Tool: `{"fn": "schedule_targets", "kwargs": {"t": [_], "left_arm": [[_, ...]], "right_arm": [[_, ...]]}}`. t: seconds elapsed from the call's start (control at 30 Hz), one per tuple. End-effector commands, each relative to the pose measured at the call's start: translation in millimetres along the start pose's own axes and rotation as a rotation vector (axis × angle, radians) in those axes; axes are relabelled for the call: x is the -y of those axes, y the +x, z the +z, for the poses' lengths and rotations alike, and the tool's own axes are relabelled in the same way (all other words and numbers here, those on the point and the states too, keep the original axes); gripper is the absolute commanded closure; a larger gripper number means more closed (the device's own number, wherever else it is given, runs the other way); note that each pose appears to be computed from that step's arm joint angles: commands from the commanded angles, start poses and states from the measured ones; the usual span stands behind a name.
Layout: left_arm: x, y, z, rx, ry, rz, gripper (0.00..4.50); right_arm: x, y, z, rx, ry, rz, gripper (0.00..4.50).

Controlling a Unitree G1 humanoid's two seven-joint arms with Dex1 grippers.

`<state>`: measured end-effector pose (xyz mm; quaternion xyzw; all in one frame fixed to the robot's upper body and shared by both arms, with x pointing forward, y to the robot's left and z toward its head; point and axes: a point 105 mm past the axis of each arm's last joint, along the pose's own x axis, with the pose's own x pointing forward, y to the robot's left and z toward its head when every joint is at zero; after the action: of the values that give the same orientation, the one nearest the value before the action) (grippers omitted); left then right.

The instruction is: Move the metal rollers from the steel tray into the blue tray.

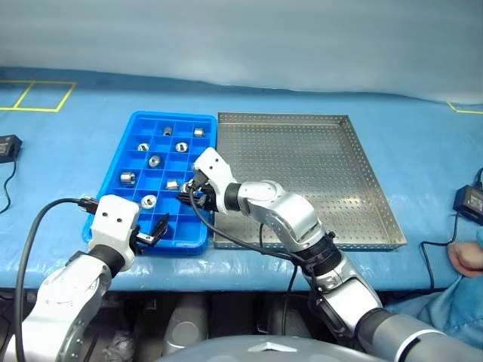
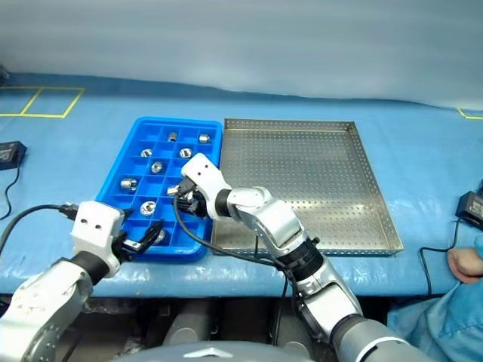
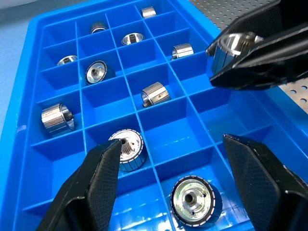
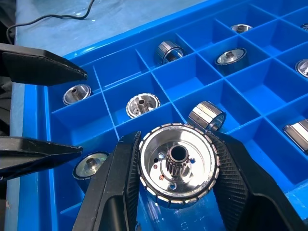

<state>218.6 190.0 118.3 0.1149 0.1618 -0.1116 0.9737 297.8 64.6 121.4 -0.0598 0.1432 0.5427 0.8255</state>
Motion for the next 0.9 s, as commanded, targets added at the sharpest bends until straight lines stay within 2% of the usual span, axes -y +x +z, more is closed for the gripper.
{"fn": "schedule_targets", "kwargs": {"t": [0.03, 0.07, 0.13, 0.23, 0.47, 0.63, 0.83, 0.9], "left_arm": [[3.5, -1.4, 11.5, 0.048, 0.013, 0.005, 0.84], [4.1, -0.5, 12.7, 0.053, 0.014, 0.002, 0.84], [4.9, 0.9, 14.1, 0.056, 0.017, -0.002, 0.84], [4.5, 3.3, 14.8, 0.057, 0.018, -0.004, 0.84], [19.6, 20.3, 23.4, 0.105, 0.005, -0.085, 0.84], [36.1, 44.8, 39.1, 0.18, 0.002, -0.172, 0.84], [38.5, 68.6, 50.4, 0.229, 0.022, -0.23, 0.84], [39.3, 71.1, 52.0, 0.249, 0.026, -0.261, 0.48]], "right_arm": [[-6.8, 1.2, 12.5, 0.044, -0.041, 0.031, 2.79], [-6.2, 2.1, 10.3, 0.036, -0.049, 0.028, 2.79], [-4.9, 3.0, 7.6, 0.026, -0.061, 0.021, 2.02], [-7.4, 0.7, 10.7, 0.047, -0.071, 0.027, 1.14], [20.7, -27.0, 14.3, 0.101, -0.047, -0.119, 1.14], [41.9, -74.8, 5.5, 0.092, -0.077, -0.204, 1.14], [65.6, -121.1, -15.5, 0.014, -0.109, -0.307, 1.14], [69.7, -129.7, -17.4, 0.013, -0.101, -0.322, 0.76]]}}
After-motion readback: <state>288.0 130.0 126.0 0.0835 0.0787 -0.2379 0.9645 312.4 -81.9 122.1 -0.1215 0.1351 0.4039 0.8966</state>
